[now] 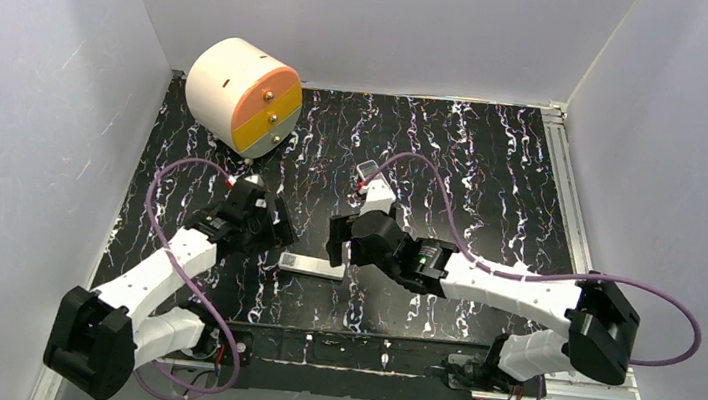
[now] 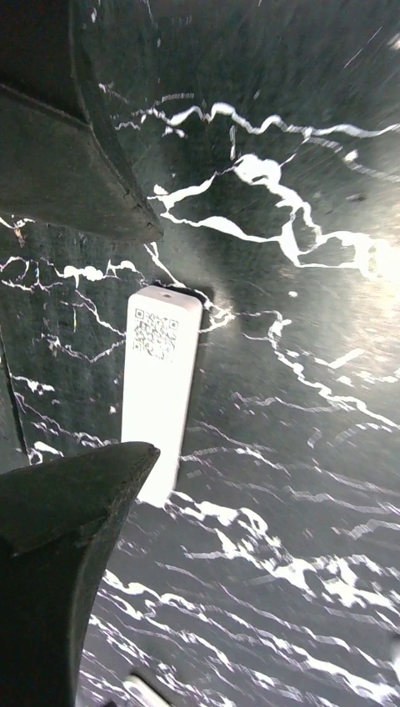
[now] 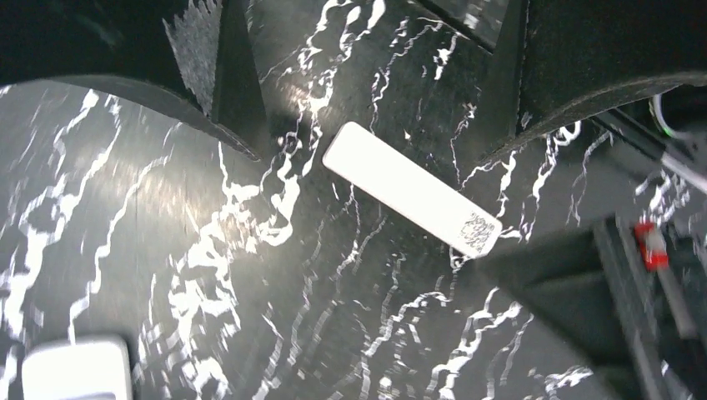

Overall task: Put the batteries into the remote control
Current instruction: Load the battery cover into the remote control, then pick up the remote control from the center of the board.

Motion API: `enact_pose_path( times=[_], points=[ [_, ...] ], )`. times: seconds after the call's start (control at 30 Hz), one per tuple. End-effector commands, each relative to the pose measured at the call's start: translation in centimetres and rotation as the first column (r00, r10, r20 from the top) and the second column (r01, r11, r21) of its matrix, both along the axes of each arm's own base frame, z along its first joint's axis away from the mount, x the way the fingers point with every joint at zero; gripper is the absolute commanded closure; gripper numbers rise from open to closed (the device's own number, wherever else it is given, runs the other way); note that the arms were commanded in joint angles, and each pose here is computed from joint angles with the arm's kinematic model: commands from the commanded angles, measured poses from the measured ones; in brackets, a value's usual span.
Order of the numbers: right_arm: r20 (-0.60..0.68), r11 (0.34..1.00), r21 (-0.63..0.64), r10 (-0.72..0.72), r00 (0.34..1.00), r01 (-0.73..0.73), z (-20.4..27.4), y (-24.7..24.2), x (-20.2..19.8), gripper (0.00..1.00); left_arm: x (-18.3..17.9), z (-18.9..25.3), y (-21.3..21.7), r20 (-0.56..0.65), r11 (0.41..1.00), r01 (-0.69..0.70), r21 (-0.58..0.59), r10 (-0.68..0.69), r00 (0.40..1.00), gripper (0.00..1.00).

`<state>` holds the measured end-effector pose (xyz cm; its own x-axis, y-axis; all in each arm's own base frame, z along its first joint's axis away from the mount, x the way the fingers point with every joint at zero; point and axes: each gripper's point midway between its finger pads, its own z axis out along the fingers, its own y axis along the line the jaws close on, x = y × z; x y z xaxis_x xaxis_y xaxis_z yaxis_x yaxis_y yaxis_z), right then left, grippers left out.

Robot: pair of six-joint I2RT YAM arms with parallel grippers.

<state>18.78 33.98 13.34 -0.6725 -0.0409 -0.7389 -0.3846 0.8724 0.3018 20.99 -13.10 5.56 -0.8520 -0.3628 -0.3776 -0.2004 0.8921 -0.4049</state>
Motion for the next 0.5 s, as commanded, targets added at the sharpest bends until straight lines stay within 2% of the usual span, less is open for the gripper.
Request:
enact_pose_path(
  times=[0.0, 0.1, 0.13, 0.23, 0.33, 0.47],
  points=[
    [0.183, 0.906, -0.212, 0.406, 0.895, -0.367, 0.4, 1.1, -0.5, 0.01, 1.0, 3.7, 3.3, 0.075, 0.982, -0.120, 0.144, 0.110, 0.991, 0.11],
    [0.148, 0.807, -0.327, 0.557, 0.817, -0.491, -0.6, 1.6, -1.1, 0.01, 0.6, 6.2, 5.7, 0.146, 0.957, -0.215, 0.193, 0.189, 0.971, 0.05],
    [0.131, 0.774, -0.344, 0.600, 0.789, -0.531, -0.9, 2.0, -1.4, 0.01, 0.1, 6.8, 6.5, 0.162, 0.947, -0.244, 0.207, 0.213, 0.963, 0.02],
    [0.101, 0.688, -0.369, 0.698, 0.709, -0.624, -1.5, 3.7, -2.2, 0.01, -0.8, 9.1, 8.0, 0.230, 0.930, -0.310, 0.197, 0.264, 0.937, 0.01],
    [0.087, 0.628, -0.377, 0.755, 0.650, -0.681, -2.1, 5.0, -2.6, 0.03, -1.9, 10.9, 9.2, 0.275, 0.920, -0.342, 0.190, 0.285, 0.918, 0.02],
    [0.031, 0.564, -0.392, 0.798, 0.602, -0.727, -4.2, 6.1, -2.8, 0.04, -3.2, 12.8, 10.0, 0.296, 0.920, -0.337, 0.198, 0.272, 0.916, 0.02]
  ],
)
